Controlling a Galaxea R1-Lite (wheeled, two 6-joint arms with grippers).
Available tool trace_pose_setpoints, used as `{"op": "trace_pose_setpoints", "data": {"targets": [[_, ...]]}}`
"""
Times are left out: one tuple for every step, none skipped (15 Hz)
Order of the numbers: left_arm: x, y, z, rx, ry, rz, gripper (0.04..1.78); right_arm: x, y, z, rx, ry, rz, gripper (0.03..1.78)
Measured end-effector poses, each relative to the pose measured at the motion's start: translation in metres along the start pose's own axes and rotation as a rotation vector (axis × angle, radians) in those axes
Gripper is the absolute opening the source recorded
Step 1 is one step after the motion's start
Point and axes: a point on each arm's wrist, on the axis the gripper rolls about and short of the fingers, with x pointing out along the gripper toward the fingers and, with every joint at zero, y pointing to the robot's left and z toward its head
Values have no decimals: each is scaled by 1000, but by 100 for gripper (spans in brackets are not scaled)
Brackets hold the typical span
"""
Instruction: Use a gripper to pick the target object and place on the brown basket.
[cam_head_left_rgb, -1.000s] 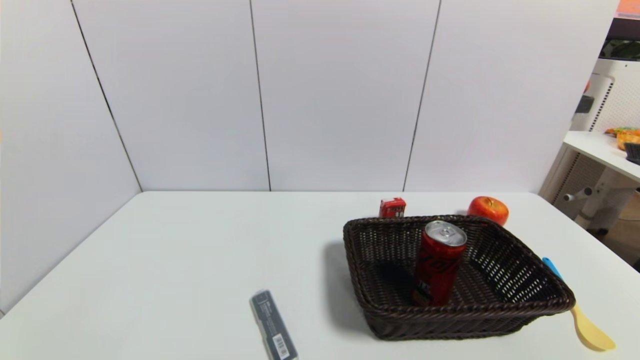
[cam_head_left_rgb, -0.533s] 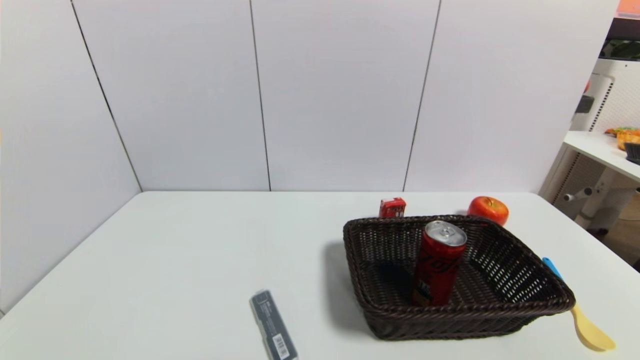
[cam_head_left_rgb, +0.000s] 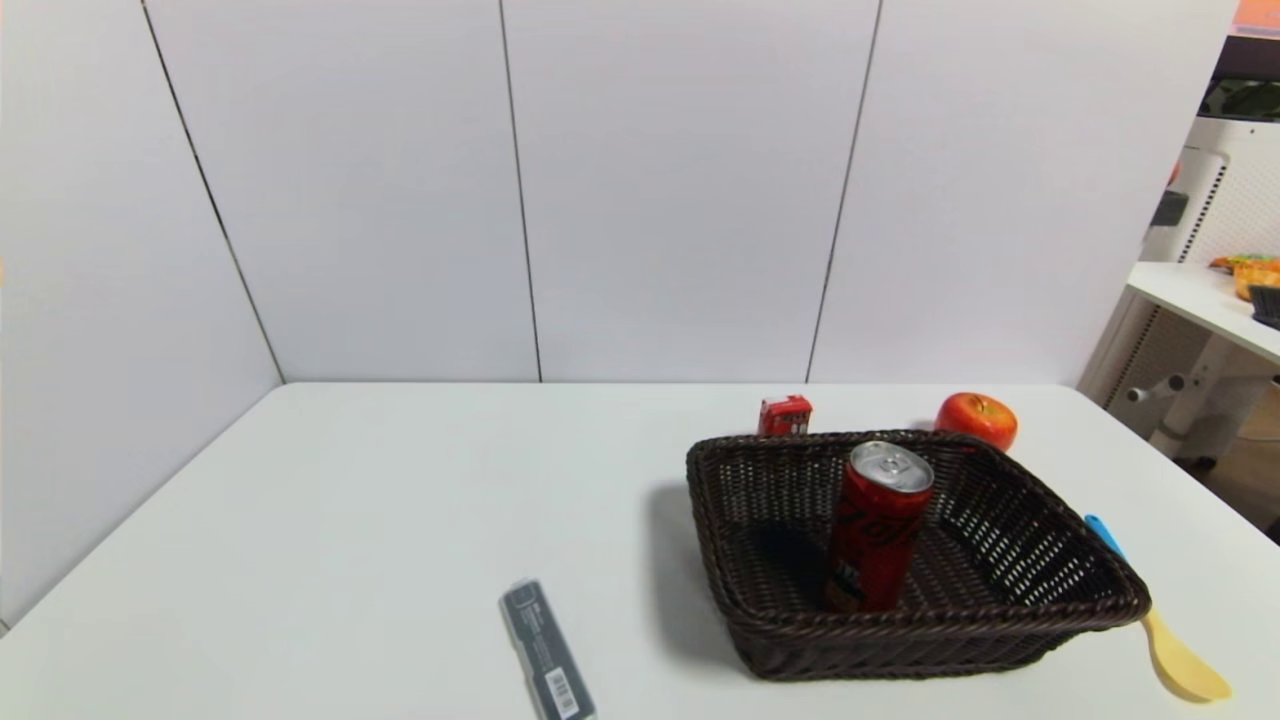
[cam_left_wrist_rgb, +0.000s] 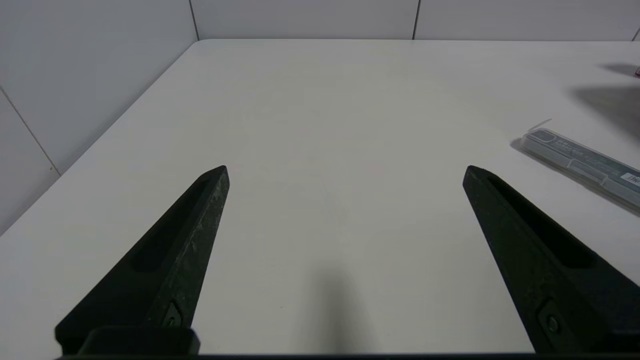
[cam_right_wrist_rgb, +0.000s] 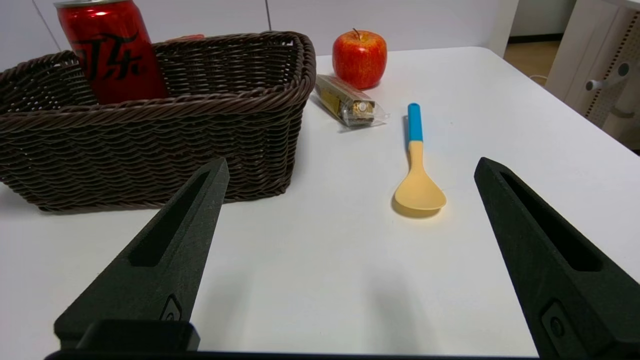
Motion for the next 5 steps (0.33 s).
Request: {"op": "trace_pose_setpoints", "data": {"targets": [[0,0,0,-1,0,0,169,0,0,0,5,1,0,170],[0,0,0,0,0,0,169,0,0,0,8,1,0,170],[0,0,0,0,0,0,169,0,0,0,9,1,-1,170],[0,0,0,0,0,0,169,0,0,0,10,1,-1,170],[0,0,0,-1,0,0,169,0,0,0,6,1,-2,170]]}}
